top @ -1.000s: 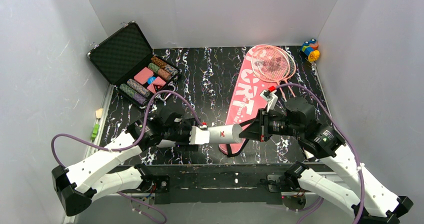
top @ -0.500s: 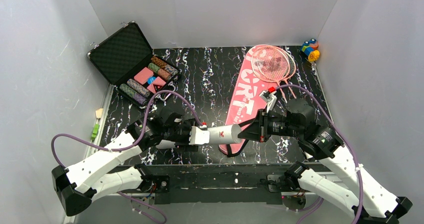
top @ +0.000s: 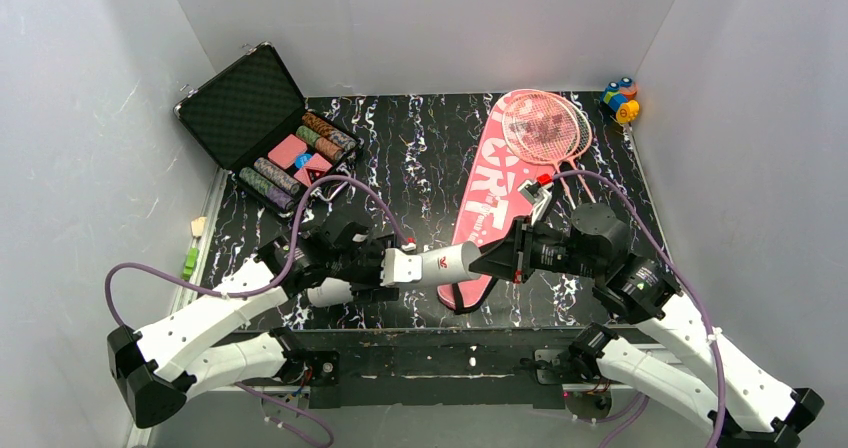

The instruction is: Pack up the badminton gear

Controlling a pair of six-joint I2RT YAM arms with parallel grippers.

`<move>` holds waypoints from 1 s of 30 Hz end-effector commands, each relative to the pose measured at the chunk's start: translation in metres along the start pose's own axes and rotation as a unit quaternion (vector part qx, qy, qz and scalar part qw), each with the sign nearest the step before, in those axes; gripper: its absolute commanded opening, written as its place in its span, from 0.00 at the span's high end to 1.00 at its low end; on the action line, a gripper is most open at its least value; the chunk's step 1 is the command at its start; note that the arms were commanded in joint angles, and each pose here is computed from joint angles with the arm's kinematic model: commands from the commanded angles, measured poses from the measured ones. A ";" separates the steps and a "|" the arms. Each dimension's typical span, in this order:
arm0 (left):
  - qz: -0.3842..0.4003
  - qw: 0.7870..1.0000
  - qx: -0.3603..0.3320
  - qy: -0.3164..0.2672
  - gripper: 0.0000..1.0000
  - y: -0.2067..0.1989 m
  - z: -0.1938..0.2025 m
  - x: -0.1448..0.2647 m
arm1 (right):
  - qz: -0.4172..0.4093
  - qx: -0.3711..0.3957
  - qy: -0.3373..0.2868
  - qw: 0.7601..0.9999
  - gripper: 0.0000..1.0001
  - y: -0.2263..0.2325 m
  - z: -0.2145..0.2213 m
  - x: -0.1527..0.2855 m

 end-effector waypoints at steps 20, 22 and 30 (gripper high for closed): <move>-0.028 0.995 -0.042 -0.088 0.50 0.014 -0.035 0.014 | 0.069 0.054 -0.033 0.996 0.99 0.010 -0.032 -0.019; -0.031 0.995 -0.046 -0.085 0.50 0.014 -0.035 0.014 | 0.086 0.053 -0.038 0.994 0.99 0.008 -0.033 -0.018; -0.102 0.993 0.049 0.041 0.50 0.047 -0.013 0.000 | 0.204 0.071 -0.148 0.965 0.59 0.014 -0.057 0.034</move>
Point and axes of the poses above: each gripper's point midway between its finger pads, its own x axis back along the fingers, its own y axis along the line the jaws close on, z = x × y, the point moved 9 cm from there along x, back along the fingers
